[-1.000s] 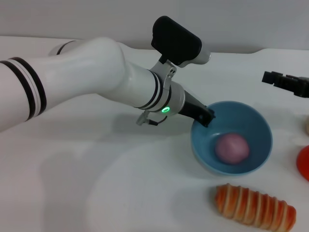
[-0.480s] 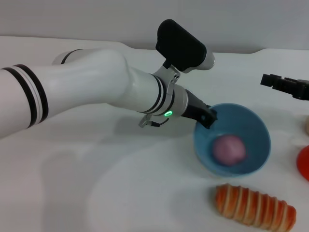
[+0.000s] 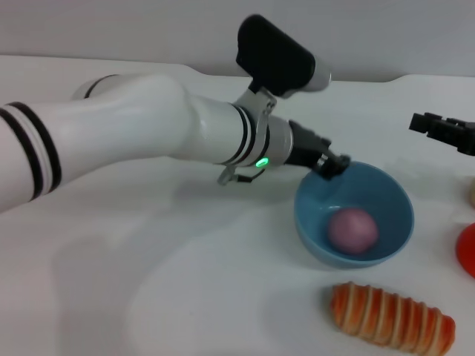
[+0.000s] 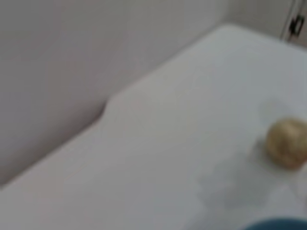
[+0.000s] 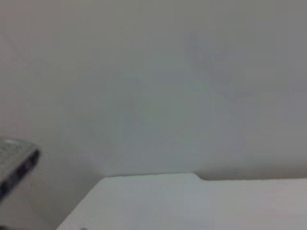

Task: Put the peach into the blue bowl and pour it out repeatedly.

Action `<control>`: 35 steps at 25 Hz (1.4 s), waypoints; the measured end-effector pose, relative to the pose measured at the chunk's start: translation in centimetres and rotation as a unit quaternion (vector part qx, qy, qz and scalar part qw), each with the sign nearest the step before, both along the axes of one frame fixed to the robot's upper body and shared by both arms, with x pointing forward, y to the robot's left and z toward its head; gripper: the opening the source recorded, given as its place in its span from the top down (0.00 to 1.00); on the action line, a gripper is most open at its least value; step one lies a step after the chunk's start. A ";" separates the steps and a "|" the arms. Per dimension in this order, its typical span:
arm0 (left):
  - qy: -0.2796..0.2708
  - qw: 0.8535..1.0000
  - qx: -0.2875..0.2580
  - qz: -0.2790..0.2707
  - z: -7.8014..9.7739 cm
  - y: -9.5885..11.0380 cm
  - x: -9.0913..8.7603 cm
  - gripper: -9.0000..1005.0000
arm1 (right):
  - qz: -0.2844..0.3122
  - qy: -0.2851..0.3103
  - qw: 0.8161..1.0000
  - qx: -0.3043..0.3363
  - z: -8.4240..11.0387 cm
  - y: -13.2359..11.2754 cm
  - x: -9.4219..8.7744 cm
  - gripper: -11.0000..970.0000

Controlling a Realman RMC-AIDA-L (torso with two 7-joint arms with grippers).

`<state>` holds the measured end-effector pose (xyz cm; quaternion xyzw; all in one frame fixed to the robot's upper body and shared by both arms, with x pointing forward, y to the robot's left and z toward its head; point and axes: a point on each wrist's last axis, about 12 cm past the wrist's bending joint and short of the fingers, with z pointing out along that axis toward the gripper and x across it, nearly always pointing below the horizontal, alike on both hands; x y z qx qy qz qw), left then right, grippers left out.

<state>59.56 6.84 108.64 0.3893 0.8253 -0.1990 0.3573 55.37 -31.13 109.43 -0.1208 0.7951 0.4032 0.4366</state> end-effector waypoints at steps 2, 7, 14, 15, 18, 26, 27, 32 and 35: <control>-0.015 1.000 -0.015 0.002 0.7 0.1 0.1 0.70 | -0.002 -0.011 1.000 -0.006 0.0 -0.3 -0.1 0.55; -0.045 0.998 -0.036 0.016 1.8 1.0 0.9 0.61 | -0.018 -0.038 0.999 -0.016 0.8 -2.0 -1.0 0.54; -0.099 0.988 -0.071 0.097 2.8 4.4 2.5 0.39 | -0.078 -0.094 0.992 -0.045 0.9 -5.6 -2.7 0.53; -0.113 0.985 -0.073 0.111 2.7 4.9 2.6 0.33 | -0.088 -0.104 0.989 -0.055 0.6 -5.9 -2.8 0.52; -0.143 0.974 -0.081 0.158 2.4 6.4 2.6 0.23 | -0.125 -0.157 0.976 -0.084 -0.7 -6.6 -3.2 0.32; -0.302 0.912 -0.094 0.262 -0.3 8.1 -1.5 0.23 | -0.261 -0.287 0.910 -0.149 -5.2 -5.8 -5.5 0.32; -0.314 0.906 -0.098 0.267 -0.6 8.2 -2.0 0.23 | -0.283 -0.287 0.903 -0.150 -5.8 -5.6 -5.9 0.32; -0.329 0.898 -0.114 0.268 -2.4 8.7 -3.4 0.23 | -0.363 -0.289 0.870 -0.168 -7.4 -4.7 -7.1 0.32; -0.317 0.901 -0.119 0.272 -2.9 9.0 -3.3 0.23 | -0.365 -0.284 0.869 -0.174 -8.0 -3.9 -7.4 0.32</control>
